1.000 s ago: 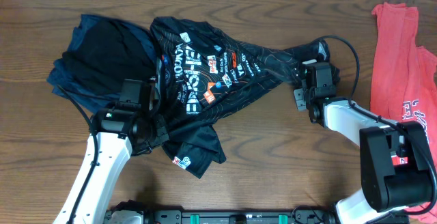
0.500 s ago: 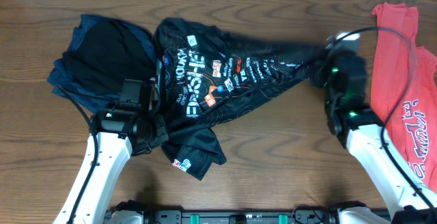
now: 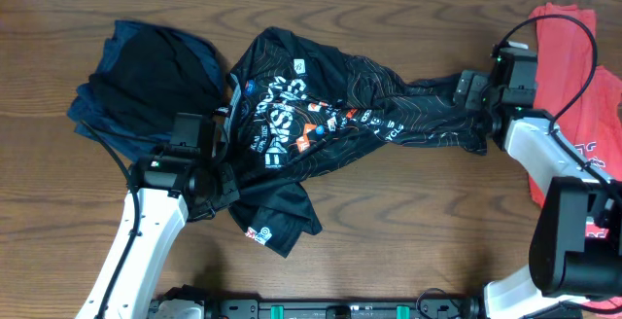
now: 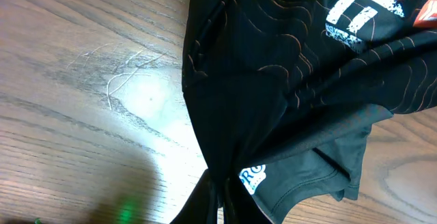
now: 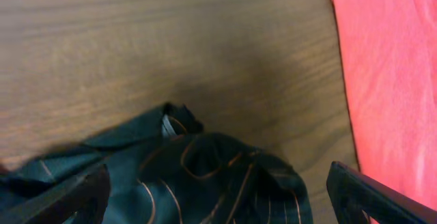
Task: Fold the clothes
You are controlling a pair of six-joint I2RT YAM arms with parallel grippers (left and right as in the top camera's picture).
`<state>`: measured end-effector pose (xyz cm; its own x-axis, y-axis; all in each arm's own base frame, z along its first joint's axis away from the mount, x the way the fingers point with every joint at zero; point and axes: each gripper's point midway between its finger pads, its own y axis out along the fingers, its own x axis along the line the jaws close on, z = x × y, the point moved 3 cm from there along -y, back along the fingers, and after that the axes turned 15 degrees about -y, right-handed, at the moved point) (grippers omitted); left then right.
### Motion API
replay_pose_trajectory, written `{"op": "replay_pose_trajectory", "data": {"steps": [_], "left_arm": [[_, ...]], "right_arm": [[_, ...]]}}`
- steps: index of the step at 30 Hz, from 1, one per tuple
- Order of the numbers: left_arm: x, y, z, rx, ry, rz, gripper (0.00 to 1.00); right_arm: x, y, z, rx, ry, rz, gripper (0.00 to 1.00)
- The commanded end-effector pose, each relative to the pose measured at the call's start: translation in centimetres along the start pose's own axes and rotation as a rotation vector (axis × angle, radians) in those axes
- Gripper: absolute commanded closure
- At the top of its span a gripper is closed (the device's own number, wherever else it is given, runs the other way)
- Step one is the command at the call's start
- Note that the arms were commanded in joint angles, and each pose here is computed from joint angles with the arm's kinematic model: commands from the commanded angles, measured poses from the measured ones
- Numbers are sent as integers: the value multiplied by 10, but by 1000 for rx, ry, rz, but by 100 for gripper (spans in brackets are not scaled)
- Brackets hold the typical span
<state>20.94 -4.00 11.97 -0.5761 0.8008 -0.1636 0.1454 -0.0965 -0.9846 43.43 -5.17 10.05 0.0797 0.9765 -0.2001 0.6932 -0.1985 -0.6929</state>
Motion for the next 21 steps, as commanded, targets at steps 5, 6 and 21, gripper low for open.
{"op": "replay_pose_trajectory", "data": {"steps": [5,6,21], "left_arm": [[0,-2,-3,-13,6,-5,94],[0,-2,-4,-17,6,-2,94],[-6,-2,-9,-43,9,23,94]], "right_arm": [[-5,-10,-7,17,16,3,1],[-7,-9,-4,28,15,18,1],[-31,31,61,249,47,57,11]]}}
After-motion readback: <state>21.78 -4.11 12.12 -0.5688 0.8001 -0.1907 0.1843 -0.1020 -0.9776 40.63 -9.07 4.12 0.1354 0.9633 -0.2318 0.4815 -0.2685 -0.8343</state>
